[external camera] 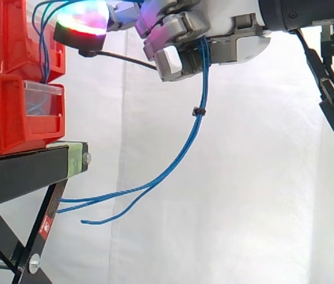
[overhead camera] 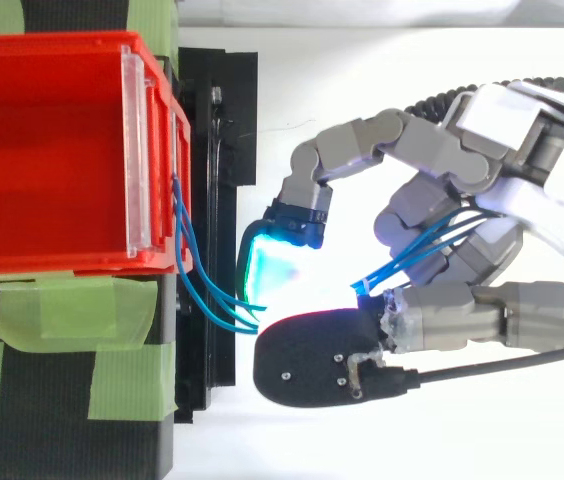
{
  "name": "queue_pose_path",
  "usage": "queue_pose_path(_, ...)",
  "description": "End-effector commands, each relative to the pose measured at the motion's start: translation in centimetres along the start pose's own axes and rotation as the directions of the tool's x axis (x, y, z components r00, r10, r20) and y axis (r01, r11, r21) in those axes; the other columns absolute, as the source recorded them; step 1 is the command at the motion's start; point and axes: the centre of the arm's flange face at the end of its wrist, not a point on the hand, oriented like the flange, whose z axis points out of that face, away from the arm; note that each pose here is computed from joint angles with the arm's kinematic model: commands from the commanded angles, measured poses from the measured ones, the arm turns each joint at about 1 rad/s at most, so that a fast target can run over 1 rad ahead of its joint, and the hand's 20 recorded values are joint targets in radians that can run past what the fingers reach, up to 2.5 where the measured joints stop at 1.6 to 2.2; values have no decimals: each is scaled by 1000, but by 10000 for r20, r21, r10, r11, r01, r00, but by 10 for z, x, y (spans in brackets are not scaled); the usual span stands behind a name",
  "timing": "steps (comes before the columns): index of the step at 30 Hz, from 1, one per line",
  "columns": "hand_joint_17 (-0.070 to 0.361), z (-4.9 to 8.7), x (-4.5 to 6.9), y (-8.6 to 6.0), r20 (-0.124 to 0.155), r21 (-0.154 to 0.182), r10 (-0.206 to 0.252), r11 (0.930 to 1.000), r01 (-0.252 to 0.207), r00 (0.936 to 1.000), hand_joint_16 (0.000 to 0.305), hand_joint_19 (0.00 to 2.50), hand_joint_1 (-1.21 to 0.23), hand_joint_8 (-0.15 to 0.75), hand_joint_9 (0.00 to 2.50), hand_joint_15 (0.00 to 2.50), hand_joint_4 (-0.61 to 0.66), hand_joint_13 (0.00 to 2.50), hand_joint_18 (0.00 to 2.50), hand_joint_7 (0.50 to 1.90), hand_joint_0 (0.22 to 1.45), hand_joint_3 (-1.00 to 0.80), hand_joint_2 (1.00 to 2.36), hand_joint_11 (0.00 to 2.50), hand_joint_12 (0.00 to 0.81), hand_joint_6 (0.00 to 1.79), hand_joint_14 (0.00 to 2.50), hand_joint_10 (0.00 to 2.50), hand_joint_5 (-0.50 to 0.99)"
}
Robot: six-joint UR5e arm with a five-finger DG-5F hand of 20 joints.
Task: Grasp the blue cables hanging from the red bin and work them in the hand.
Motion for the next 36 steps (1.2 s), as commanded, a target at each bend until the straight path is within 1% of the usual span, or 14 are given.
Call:
queue_pose_path(1, 160, 0, 0, 0, 0, -2, 3, 10000, -3, 10000, 213, 644, -746, 615, 1538, 1860, 212, 1957, 2343, 1039, 934, -152, 1024, 2500, 681, 1004, 2500, 2500, -267)
queue_pose_path(7, 160, 0, 0, -1, -2, 9, -7, 10000, 7, 10000, 213, 644, -784, 615, 1538, 1860, 219, 1957, 2343, 1064, 889, -86, 1024, 2500, 681, 961, 2500, 2500, -338)
queue_pose_path(9, 160, 0, 0, 0, 0, -2, 3, 10000, -3, 10000, 213, 644, -794, 615, 1538, 1860, 217, 1957, 2343, 1087, 869, -137, 1024, 2500, 681, 920, 2500, 2500, -349)
queue_pose_path(10, 160, 0, 0, 0, 0, -2, 3, 10000, -3, 10000, 213, 644, -802, 615, 1538, 1860, 201, 1957, 2343, 1126, 867, -223, 1022, 2500, 681, 839, 2500, 2500, -352)
queue_pose_path(14, 160, 0, -1, 0, 15, 2, 3, 10000, -3, 10000, 213, 644, -853, 615, 1538, 1860, 196, 1957, 2343, 1140, 874, -543, 1016, 2500, 681, 768, 2500, 2500, -367)
queue_pose_path(15, 160, 0, -1, -1, 13, 13, -8, 10000, 8, 10000, 213, 644, -882, 615, 1538, 1860, 194, 1957, 2343, 1145, 901, -627, 1014, 2500, 681, 746, 2500, 2500, -367)
queue_pose_path(16, 160, 0, -1, 0, 15, 2, 3, 10000, -3, 10000, 213, 644, -891, 615, 1538, 1860, 191, 1957, 2343, 1137, 924, -613, 1015, 2500, 681, 749, 2500, 2500, -367)
queue_pose_path(19, 160, 1, -2, 0, 30, 5, 3, 10000, -3, 10000, 213, 644, -884, 615, 1538, 1860, 165, 1957, 2343, 1136, 970, -366, 1024, 2500, 681, 759, 2500, 2500, -374)
queue_pose_path(20, 160, 1, -2, -1, 28, 16, -8, 10000, 8, 10000, 213, 644, -877, 615, 1538, 1860, 158, 1957, 2343, 1131, 984, -209, 1028, 2500, 681, 764, 2500, 2500, -375)
queue_pose_path(25, 160, 1, -2, 0, 30, 5, 2, 10000, -2, 10000, 213, 644, -841, 615, 1538, 1860, 134, 1957, 2343, 1106, 1011, 119, 1029, 2500, 681, 790, 2500, 2500, -371)
queue_pose_path(29, 160, 1, -2, 0, 30, 5, 2, 10000, -2, 10000, 213, 644, -815, 615, 1538, 1860, 130, 1957, 2343, 1083, 1040, 306, 1023, 2500, 681, 818, 2500, 2500, -358)
queue_pose_path(30, 160, 1, -2, 0, 30, 5, 2, 10000, -2, 10000, 213, 644, -809, 615, 1538, 1860, 128, 1957, 2343, 1105, 1047, 342, 1022, 2500, 681, 792, 2500, 2500, -346)
queue_pose_path(33, 160, 1, -2, -1, 28, 16, -8, 10000, 8, 10000, 213, 644, -802, 615, 1538, 1860, 132, 1957, 2343, 1067, 1076, 478, 1006, 2500, 681, 858, 2500, 2500, -345)
queue_pose_path(36, 160, 1, -2, -1, 28, 16, -8, 10000, 8, 10000, 213, 644, -792, 615, 1538, 1860, 143, 1957, 2343, 1024, 993, 443, 1196, 2500, 681, 933, 2500, 2500, -341)
